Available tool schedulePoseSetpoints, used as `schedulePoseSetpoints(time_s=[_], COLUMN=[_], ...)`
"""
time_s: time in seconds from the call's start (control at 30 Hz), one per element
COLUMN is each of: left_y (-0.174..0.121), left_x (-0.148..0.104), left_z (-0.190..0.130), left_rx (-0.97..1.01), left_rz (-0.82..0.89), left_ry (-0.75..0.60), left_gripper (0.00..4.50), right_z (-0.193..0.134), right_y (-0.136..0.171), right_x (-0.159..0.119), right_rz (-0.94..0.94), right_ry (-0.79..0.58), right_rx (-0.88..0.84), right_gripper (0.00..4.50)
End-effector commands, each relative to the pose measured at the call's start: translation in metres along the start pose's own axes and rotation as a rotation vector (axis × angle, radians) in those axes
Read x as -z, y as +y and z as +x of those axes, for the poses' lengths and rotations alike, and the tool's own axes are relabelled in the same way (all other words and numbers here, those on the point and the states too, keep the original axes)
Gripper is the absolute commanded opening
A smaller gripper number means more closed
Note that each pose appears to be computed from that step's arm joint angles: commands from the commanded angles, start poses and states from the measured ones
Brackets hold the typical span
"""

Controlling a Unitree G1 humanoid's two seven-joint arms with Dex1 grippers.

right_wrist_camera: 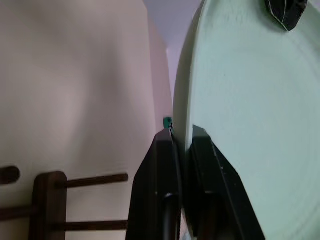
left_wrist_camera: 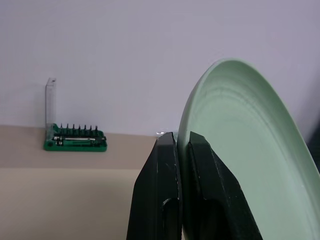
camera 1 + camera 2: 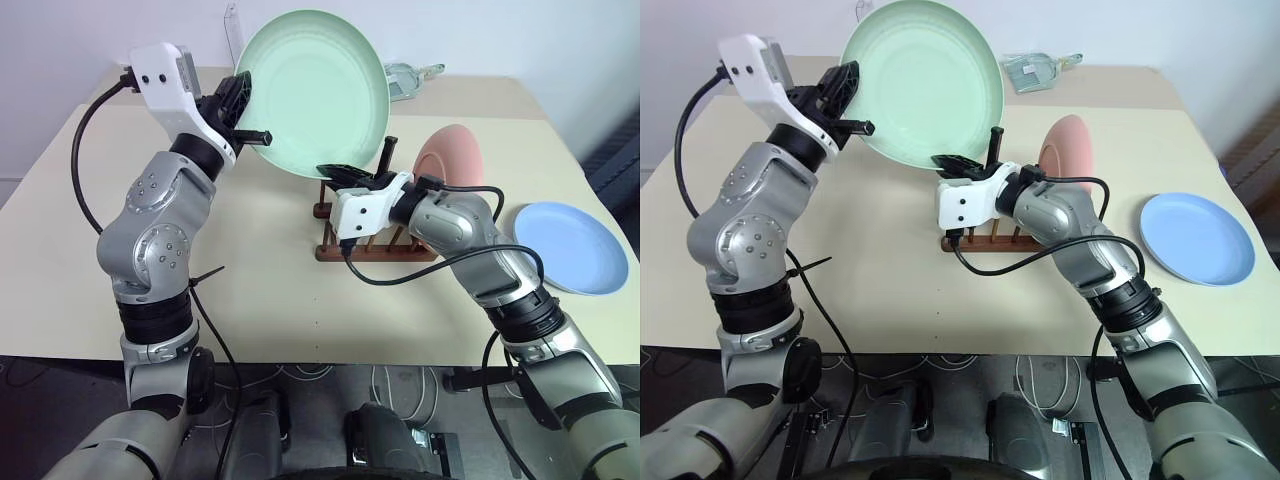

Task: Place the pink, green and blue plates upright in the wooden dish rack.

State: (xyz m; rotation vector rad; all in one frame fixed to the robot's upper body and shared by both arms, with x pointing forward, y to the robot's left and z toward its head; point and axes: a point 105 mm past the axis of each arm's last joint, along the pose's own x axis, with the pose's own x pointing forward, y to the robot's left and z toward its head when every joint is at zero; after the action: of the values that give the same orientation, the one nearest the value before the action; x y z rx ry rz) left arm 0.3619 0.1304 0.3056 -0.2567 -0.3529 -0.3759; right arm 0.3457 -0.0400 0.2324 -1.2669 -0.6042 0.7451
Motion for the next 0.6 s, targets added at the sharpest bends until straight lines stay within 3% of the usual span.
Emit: schedulePoseSetpoints(time_s=[0.03,0.23,0.4,0.5,0.6], left_y=[-0.01,0.007,0.033,0.047,0.055], left_x=[-0.025,-0.051,-0.075,-0.071,-0.052], left_z=[-0.002,-0.01,-0.023,-0.033,-0.045], left_rx=[0.05,0.013,-0.007,0.03,0.096], left_rz=[-0.037,-0.124,-0.165,-0.08,0.002], left_ry=[-0.106,-0.265,-0.379,-0.33,-0.224], left_gripper=[1.53,4.47,4.47,4.47,4.47], right_z=[-0.002,-0.004,-0.006,-0.011,-0.021], right_y=[-0.018,-0.023,-0.03,-0.046,-0.061], right_x=[0.002,0.004,0.003,-0.005,-0.015], right_rz=[-0.012,-0.021,0.007,0.115,0.242], right_ry=[0.008,0.019,0.014,-0.033,-0.104], right_rx=[0.066,0.089,0.122,0.198,0.255], right_gripper=[0.0,0.0,0.0,0.0,0.0])
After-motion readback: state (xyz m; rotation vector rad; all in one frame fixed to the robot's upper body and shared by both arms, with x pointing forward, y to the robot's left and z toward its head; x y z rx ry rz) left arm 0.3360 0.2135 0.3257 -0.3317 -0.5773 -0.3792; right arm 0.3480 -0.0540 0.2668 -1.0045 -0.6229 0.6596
